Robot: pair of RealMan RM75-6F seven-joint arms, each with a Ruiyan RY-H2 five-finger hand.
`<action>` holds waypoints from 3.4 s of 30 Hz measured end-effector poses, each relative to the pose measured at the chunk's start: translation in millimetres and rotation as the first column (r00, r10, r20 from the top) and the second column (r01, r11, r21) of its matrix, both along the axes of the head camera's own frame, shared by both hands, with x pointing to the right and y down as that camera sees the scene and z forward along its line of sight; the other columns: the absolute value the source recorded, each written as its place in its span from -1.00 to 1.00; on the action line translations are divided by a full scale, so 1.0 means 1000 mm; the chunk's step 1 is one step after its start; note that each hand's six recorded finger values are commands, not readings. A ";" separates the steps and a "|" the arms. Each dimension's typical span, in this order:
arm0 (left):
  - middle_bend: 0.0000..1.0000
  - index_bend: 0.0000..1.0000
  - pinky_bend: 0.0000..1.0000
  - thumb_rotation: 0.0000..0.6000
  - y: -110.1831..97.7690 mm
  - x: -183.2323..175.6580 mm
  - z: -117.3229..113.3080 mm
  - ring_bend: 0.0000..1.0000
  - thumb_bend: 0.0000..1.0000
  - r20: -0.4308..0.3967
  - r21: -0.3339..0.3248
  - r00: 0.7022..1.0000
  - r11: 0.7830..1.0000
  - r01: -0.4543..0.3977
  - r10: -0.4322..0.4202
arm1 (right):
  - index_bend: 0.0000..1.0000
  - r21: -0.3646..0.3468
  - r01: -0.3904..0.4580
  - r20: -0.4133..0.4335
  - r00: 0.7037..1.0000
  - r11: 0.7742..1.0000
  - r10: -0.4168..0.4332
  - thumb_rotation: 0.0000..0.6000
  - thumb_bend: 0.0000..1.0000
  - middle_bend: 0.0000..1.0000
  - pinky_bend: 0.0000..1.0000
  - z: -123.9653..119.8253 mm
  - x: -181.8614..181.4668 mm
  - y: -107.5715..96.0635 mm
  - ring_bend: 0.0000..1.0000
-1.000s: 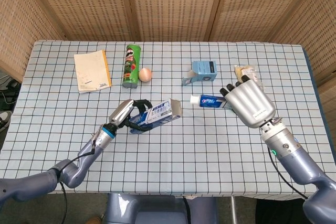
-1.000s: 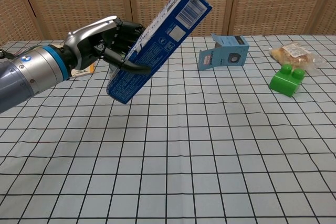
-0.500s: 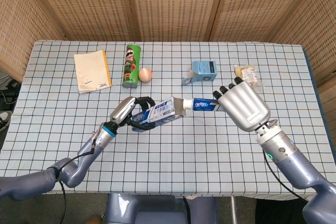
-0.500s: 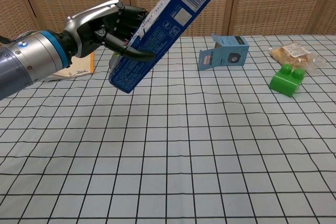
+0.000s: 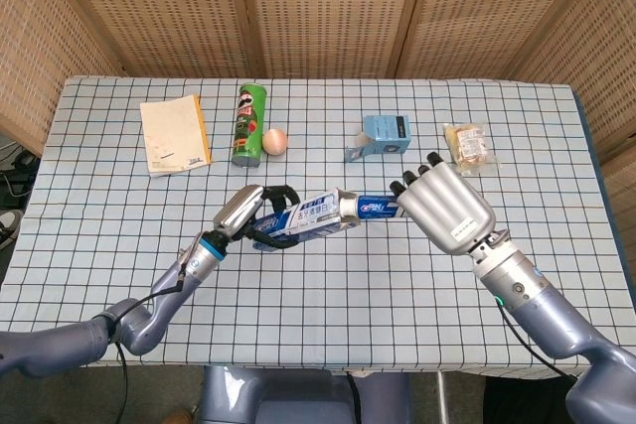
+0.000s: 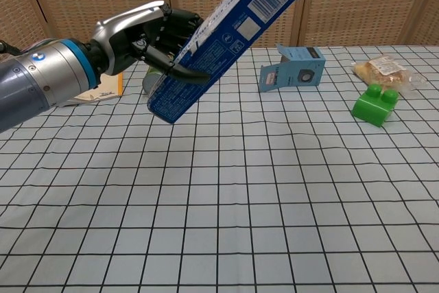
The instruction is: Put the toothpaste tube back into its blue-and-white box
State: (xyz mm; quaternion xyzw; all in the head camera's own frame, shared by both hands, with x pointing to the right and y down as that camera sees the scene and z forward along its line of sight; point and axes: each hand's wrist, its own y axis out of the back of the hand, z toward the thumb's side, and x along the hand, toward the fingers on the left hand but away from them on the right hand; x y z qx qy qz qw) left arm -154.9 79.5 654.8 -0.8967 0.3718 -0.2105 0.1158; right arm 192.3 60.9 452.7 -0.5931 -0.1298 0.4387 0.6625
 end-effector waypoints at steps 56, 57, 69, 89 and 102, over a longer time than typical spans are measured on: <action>-0.02 0.26 0.03 1.00 0.025 0.030 -0.012 0.12 -0.63 -0.380 -0.262 0.895 0.955 0.138 -0.234 | -0.88 0.667 0.068 -0.155 0.987 0.742 0.049 1.00 -1.00 -0.68 -0.64 -0.057 0.003 -0.039 -0.55; -0.02 0.26 0.03 1.00 0.024 0.028 -0.014 0.12 -0.64 -0.398 -0.265 0.883 0.953 0.149 -0.249 | -0.88 0.669 0.055 -0.154 0.986 0.741 0.067 1.00 -1.00 -0.67 -0.64 -0.057 0.007 -0.042 -0.55; -0.02 0.26 0.03 1.00 0.017 0.004 -0.020 0.12 -0.74 -0.423 -0.221 0.859 0.952 0.211 -0.289 | -0.79 0.472 -0.286 -0.022 0.942 0.834 0.335 1.00 -1.00 -0.63 -0.81 -0.023 0.081 -0.063 -0.61; -0.02 0.26 0.03 1.00 0.039 -0.092 0.052 0.12 -0.73 0.120 -0.008 0.992 0.999 0.035 -0.034 | -0.75 -0.131 -0.482 0.017 0.872 0.866 0.488 1.00 -1.00 -0.59 -0.84 0.126 0.182 0.026 -0.61; -0.03 0.25 0.02 1.00 0.058 -0.101 0.088 0.11 -0.76 0.256 0.006 0.967 1.000 -0.023 0.020 | -0.75 -0.186 -0.467 0.009 0.879 0.864 0.477 1.00 -1.00 -0.58 -0.84 0.147 0.190 0.049 -0.61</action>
